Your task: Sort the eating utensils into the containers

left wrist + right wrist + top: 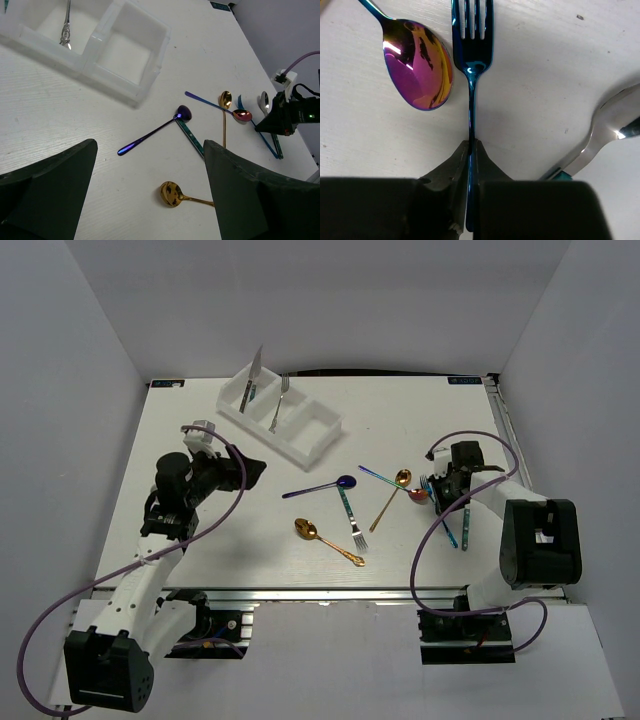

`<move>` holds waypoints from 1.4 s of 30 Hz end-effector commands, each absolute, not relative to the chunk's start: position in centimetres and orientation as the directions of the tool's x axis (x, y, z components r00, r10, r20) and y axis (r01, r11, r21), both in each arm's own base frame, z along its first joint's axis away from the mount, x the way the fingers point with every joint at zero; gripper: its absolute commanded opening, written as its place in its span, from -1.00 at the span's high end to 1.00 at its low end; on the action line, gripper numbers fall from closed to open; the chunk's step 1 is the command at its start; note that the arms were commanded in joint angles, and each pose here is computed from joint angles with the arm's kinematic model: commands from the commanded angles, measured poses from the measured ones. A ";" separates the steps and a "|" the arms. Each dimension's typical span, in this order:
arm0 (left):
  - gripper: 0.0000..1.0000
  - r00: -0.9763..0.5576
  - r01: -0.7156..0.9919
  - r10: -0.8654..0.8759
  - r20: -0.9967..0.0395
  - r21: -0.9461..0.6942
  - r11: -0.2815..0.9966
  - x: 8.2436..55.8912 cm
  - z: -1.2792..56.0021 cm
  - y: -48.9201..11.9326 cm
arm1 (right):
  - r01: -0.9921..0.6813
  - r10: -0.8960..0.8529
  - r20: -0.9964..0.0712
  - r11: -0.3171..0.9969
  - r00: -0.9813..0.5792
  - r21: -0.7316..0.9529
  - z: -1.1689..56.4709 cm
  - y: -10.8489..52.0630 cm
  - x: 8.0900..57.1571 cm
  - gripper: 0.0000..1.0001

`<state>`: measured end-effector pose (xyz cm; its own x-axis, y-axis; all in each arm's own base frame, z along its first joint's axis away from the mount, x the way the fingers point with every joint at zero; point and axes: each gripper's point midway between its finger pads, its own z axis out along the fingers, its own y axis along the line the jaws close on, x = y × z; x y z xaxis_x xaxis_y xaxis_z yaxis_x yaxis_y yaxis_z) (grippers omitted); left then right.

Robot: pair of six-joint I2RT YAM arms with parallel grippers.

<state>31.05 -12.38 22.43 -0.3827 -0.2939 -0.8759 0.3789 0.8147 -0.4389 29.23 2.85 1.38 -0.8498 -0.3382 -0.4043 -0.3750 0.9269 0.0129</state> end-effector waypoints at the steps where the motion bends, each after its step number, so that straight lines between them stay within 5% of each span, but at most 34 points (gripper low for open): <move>1: -0.96 -0.350 0.471 -0.274 -0.896 -0.421 0.775 30.1 23.7 -13.4 | -0.366 -0.337 -0.409 0.931 -0.848 -0.008 0.6 2.6 29.5 0.88; 9: -0.96 -0.409 0.661 -0.279 -0.869 -0.493 0.566 27.5 24.8 -17.3 | -0.373 -0.303 -0.513 0.927 -0.803 0.036 3.9 3.5 31.7 1.00; 18: -0.96 -0.639 0.652 -0.244 -0.730 -0.682 0.331 26.8 27.9 -24.9 | -0.456 -0.271 -0.740 0.888 -0.615 0.054 13.0 5.7 33.9 1.00; 26: -0.91 -0.672 0.626 -0.248 -0.698 -0.714 0.313 28.8 29.9 -33.9 | -0.588 -0.212 -0.905 0.807 -0.370 0.051 22.0 9.0 32.9 1.00; 28: -0.75 -0.676 0.633 -0.260 -0.689 -0.724 0.274 28.8 30.8 -36.1 | -0.621 -0.193 -0.924 0.782 -0.329 0.057 23.9 9.8 32.6 1.00; 42: -0.59 -0.671 0.663 -0.258 -0.695 -0.718 0.213 31.4 30.3 -46.7 | -0.689 -0.062 -0.968 0.713 -0.243 0.128 30.0 12.4 29.9 1.00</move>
<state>31.64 -45.75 25.30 -0.7320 -0.1940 -0.6531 0.5988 0.2741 -0.7525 30.52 11.50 26.41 -0.3289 -0.1042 -0.9386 -0.6542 0.7419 0.1469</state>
